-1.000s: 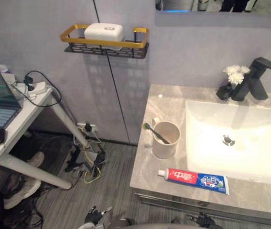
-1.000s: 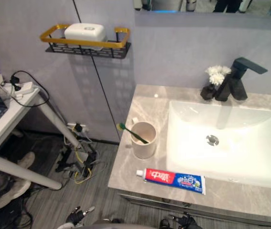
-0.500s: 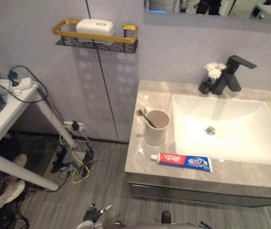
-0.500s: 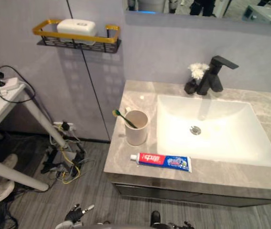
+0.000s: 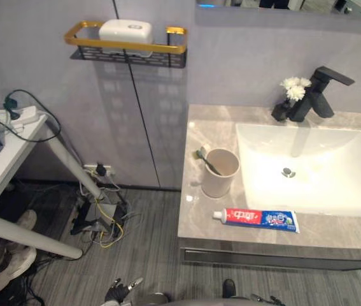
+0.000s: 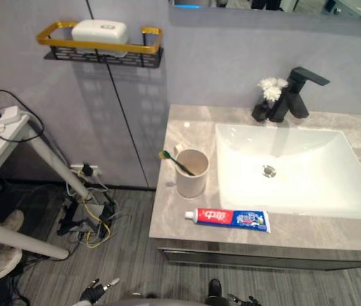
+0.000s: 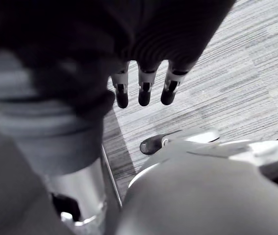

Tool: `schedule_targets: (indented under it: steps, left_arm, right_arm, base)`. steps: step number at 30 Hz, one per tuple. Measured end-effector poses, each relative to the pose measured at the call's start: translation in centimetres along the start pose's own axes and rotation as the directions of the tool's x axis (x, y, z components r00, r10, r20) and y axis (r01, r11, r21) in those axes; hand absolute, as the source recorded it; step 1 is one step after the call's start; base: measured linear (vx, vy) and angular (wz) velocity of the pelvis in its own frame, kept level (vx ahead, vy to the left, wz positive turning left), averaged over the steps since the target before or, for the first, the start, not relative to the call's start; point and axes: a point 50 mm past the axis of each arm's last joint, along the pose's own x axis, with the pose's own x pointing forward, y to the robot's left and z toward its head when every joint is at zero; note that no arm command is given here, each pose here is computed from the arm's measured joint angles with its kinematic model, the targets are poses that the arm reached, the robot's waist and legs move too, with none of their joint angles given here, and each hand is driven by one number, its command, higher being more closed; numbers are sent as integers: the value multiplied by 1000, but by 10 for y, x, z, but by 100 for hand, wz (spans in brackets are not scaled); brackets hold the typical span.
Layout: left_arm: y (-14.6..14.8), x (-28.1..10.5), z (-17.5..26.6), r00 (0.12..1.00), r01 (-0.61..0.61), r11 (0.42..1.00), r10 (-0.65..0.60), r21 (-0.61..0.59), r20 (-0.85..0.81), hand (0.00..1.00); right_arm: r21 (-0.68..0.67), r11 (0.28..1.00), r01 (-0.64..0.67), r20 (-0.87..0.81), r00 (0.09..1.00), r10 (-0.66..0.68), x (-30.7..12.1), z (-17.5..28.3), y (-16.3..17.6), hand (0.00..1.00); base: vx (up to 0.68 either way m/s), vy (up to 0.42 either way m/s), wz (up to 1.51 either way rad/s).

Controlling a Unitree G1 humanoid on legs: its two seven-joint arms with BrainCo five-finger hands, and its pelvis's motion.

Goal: Organize washtable

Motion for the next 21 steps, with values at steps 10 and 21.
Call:
schedule_targets:
  steps: [10,21]
  left_arm:
    - [-13,-1,-6,998,51,999,-52,-15,-21,0]
    - [-15,-1,-4,998,69,997,-68,29,-17,0]
  right_arm:
    - [74,996,45,-46,998,-41,-2,-13,-12,0]
    - [70,997,43,-60,997,-39,-2,-16,-11,0]
  base:
    - [81,8,0]
    - [-28,-11,2]
